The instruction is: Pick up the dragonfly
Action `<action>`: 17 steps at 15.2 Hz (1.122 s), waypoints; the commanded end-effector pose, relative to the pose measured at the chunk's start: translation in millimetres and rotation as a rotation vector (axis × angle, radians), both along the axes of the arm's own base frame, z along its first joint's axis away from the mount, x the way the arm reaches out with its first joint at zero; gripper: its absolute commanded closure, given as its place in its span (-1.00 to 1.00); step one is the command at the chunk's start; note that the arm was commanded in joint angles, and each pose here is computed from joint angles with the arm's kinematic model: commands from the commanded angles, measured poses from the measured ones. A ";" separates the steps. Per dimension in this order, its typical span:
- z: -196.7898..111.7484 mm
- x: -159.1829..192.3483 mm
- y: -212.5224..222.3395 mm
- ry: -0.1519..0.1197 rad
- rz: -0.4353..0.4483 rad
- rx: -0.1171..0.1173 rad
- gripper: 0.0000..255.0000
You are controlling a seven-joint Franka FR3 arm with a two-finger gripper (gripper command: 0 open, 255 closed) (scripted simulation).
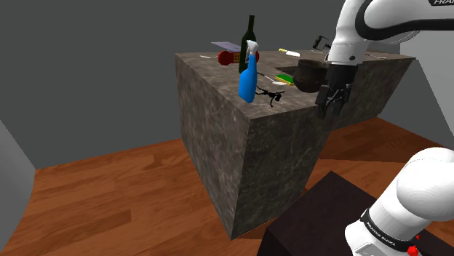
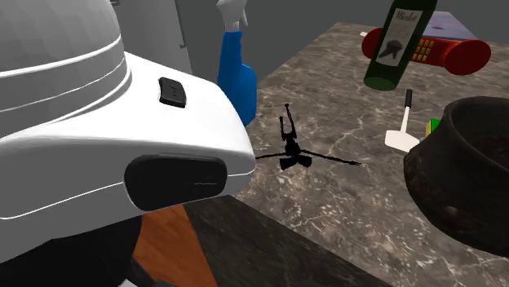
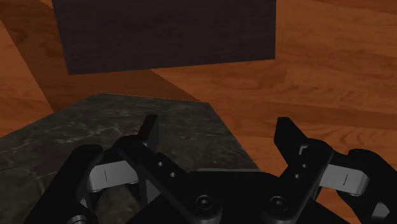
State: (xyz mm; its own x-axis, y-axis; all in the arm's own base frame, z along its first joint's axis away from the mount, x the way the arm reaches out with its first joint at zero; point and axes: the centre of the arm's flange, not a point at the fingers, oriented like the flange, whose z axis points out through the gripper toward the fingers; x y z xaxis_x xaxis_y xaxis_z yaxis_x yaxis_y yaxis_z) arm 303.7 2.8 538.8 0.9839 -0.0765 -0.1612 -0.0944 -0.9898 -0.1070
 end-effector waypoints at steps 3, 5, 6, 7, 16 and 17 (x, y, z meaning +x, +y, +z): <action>-1.0 24.6 -9.7 0.001 0.035 -0.004 -1.00; -1.9 49.6 -18.5 0.001 0.069 -0.008 -1.00; -2.3 62.2 -22.6 0.001 0.087 -0.010 -1.00; -2.8 74.8 -26.5 0.002 0.104 -0.012 -1.00; -6.7 191.2 -51.4 0.004 0.260 -0.030 -1.00; -7.1 204.3 -53.1 0.004 0.277 -0.032 -1.00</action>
